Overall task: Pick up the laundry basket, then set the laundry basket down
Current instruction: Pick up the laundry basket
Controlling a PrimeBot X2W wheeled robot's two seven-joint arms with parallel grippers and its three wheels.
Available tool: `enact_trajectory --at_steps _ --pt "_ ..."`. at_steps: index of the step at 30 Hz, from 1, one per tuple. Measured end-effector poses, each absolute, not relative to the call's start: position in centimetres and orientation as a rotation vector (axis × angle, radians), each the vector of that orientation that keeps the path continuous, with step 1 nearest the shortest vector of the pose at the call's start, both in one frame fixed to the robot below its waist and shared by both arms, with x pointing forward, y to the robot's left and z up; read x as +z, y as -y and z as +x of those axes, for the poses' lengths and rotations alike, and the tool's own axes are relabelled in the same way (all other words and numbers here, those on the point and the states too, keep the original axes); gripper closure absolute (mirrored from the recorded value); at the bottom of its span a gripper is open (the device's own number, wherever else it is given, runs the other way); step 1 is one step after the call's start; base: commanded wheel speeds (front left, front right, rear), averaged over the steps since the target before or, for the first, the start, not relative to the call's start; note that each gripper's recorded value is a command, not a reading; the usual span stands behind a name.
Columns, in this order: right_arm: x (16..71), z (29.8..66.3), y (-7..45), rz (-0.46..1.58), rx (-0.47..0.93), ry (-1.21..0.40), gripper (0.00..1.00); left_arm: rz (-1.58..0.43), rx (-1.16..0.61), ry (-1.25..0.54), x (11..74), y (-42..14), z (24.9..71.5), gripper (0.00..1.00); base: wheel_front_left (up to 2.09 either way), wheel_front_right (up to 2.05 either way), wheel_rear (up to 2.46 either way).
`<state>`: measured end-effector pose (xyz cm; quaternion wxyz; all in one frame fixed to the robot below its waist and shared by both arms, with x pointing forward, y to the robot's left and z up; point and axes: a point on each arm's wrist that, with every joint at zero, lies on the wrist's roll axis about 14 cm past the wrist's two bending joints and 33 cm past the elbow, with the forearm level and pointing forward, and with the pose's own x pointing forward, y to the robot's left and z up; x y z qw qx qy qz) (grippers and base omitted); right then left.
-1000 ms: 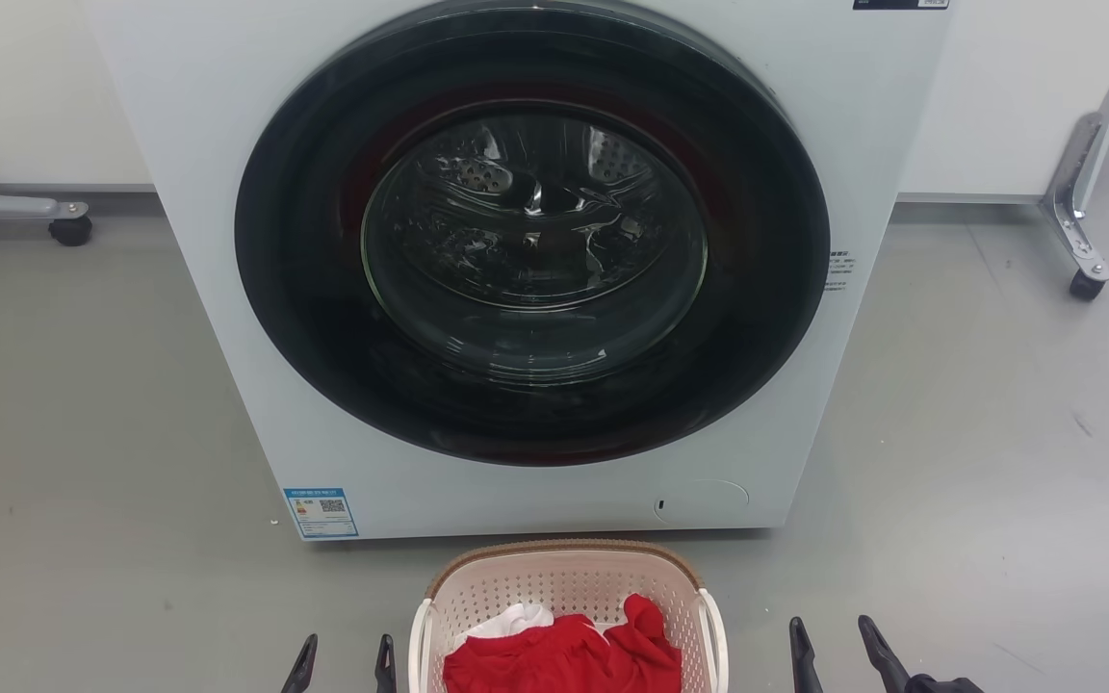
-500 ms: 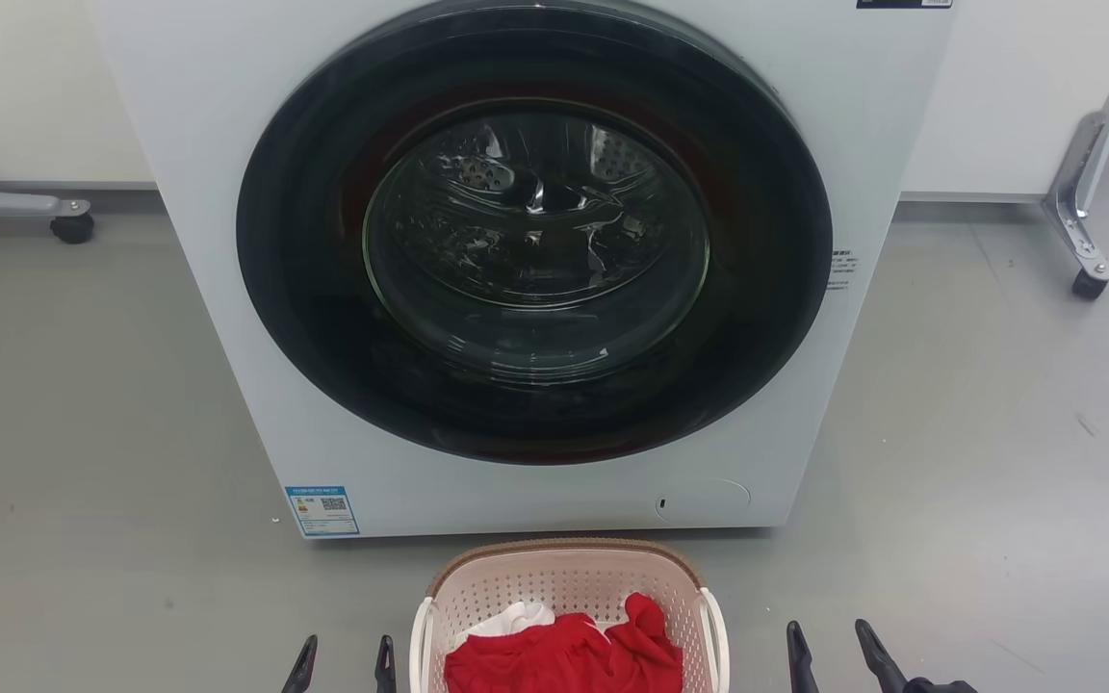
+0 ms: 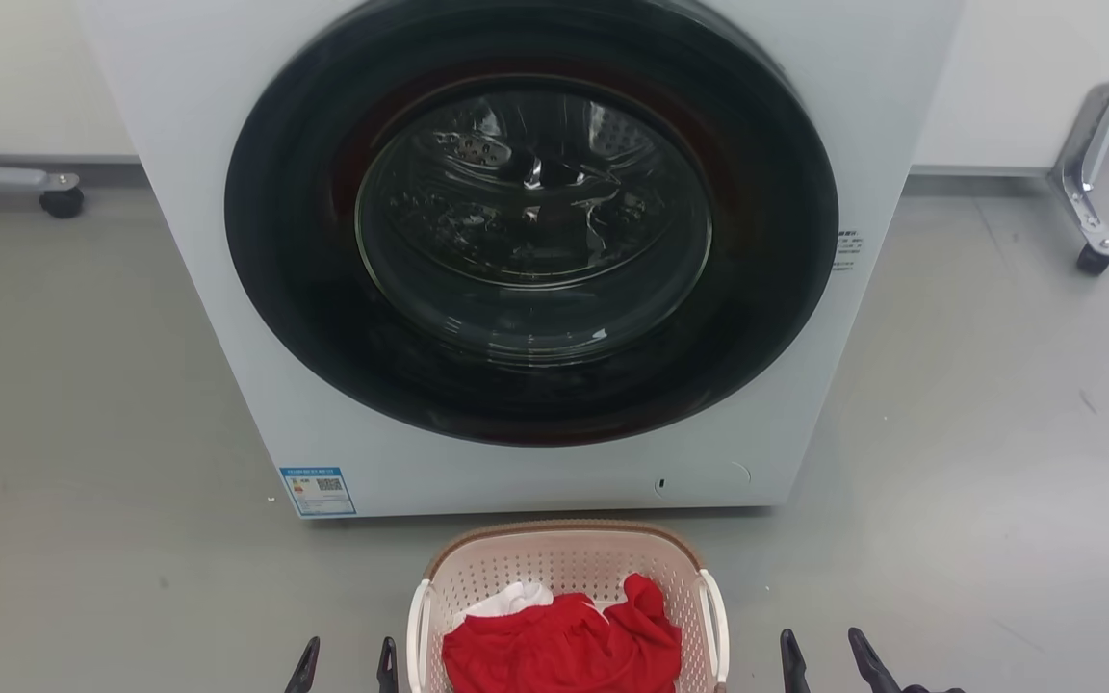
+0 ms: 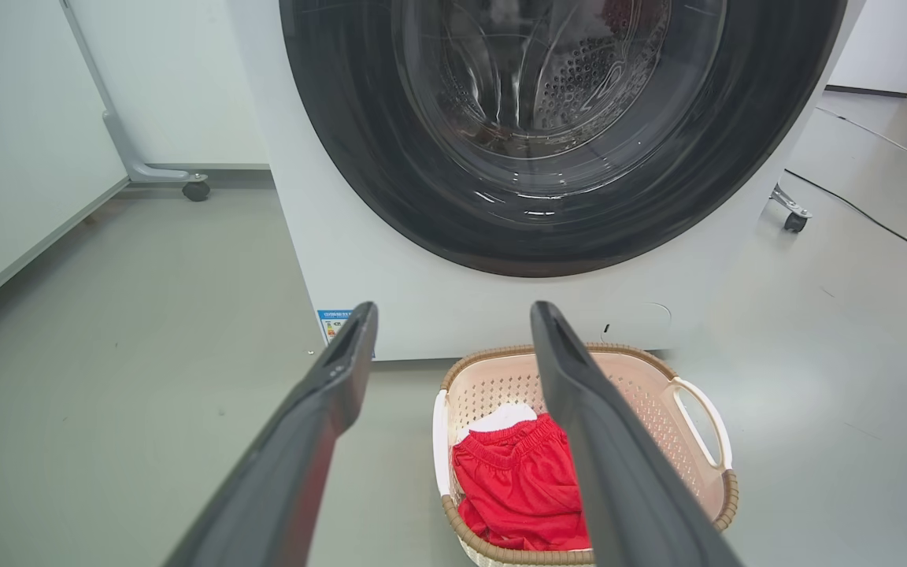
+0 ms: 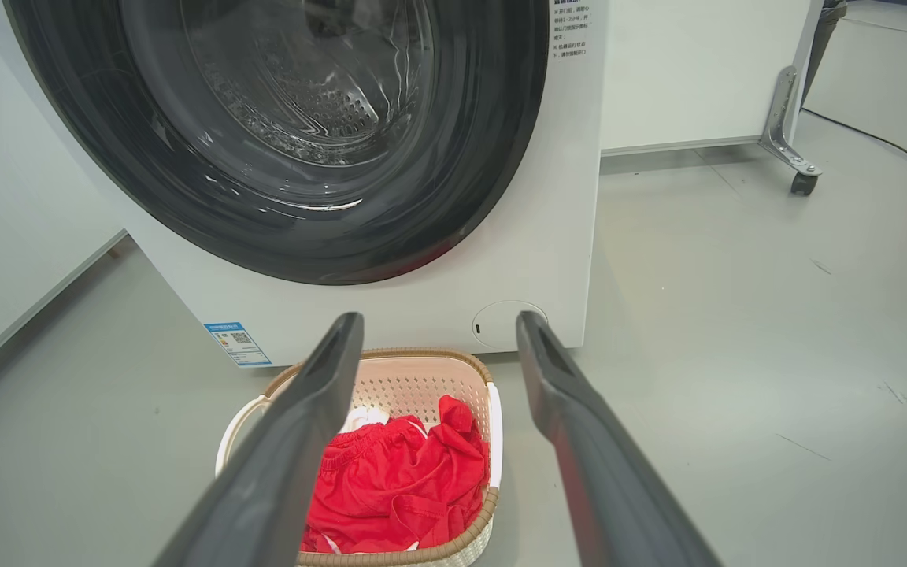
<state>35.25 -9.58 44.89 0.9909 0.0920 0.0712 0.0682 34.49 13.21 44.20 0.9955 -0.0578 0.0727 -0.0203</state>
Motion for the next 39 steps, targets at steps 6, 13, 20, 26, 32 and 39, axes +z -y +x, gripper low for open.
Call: enact_trajectory --at_steps 6,13,20,26,32,39 --pt "43.9 35.7 9.6 0.191 0.134 -0.175 0.00 -0.117 -0.041 -0.188 42.9 -13.1 34.8 0.00 0.00 0.00 0.00" --pt "43.5 37.8 9.5 0.190 0.139 -0.178 0.00 -0.118 -0.060 -0.199 42.4 -12.5 36.8 0.00 0.00 0.00 0.00" --pt "42.8 40.2 9.5 0.186 0.144 -0.188 0.00 -0.125 -0.079 -0.208 41.8 -11.7 39.2 0.00 0.00 0.00 0.00" --pt "41.8 42.3 9.5 0.177 0.149 -0.196 0.00 -0.129 -0.087 -0.232 40.5 -11.3 41.2 0.00 0.00 0.00 0.00" --pt "40.1 44.6 9.8 0.177 0.145 -0.220 0.00 -0.131 -0.071 -0.251 38.9 -11.7 43.8 0.00 0.00 0.00 0.00" --pt "37.7 47.4 10.5 0.167 0.133 -0.254 0.00 -0.133 -0.073 -0.280 36.7 -11.4 46.7 0.00 0.00 0.00 0.00"
